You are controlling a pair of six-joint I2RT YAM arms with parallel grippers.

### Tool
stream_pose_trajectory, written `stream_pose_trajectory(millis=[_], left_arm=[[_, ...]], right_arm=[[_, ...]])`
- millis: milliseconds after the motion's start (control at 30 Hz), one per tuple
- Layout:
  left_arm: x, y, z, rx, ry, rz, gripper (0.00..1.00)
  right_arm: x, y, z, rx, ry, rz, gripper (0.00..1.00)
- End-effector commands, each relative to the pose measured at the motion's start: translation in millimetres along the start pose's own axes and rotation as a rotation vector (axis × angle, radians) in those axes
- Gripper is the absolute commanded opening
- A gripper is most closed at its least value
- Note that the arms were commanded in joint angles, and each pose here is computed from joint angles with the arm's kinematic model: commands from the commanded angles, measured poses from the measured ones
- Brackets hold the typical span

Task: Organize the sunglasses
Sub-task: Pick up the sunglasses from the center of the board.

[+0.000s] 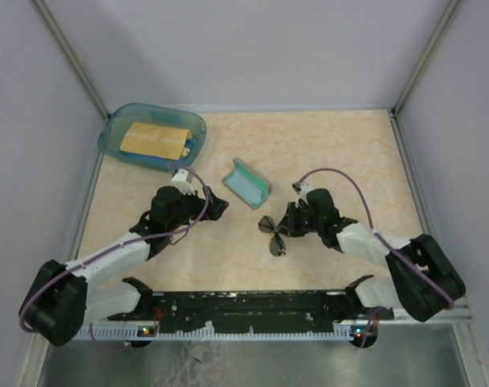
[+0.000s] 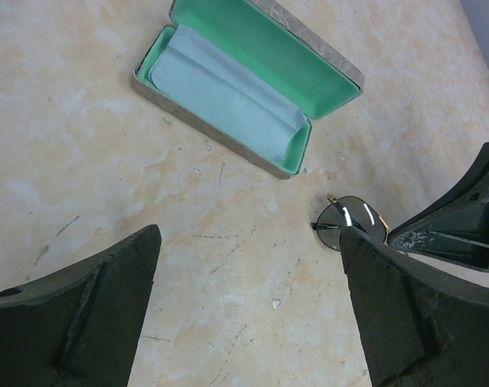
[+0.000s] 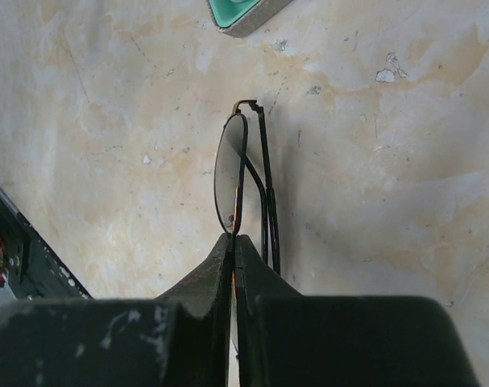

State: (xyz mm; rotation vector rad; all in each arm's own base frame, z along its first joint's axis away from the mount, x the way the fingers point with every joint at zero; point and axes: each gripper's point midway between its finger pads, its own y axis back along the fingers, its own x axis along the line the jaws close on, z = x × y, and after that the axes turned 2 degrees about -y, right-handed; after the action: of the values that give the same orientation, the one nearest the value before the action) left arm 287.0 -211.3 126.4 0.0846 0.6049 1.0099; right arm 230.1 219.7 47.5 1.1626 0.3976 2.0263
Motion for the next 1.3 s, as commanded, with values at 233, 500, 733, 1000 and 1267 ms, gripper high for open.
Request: stream_pose_trajectory(millis=[233,500,733,1000,1267], left_arm=[[-3.1,4.7,6.6,-0.021,-0.007,-0.013,0.98],[-4.0,7.4,7.5,-0.026,-0.007,-0.017,0.98],[-3.9,12.3,9.8,-0.040,-0.011,-0.015,0.98],[-4.7,15.6,10.4,-0.044,-0.009,-0.018,0.98],[-4.4,18.8,11.7,-0.052,-0.009,-0.016,0.98]], right_arm=[[13.8,14.1,36.1,-0.076,0.105,-0.078,0.00],[19.6,15.2,39.3,-0.066,0.169,-0.185,0.00],[20.5,13.0,36.0,-0.059,0.225,-0.277,0.00],[21.2,9.2,31.8,-0.053,0.301,-0.391,0.00],[16.3,6.3,30.7,-0.061,0.398,-0.554,0.00]])
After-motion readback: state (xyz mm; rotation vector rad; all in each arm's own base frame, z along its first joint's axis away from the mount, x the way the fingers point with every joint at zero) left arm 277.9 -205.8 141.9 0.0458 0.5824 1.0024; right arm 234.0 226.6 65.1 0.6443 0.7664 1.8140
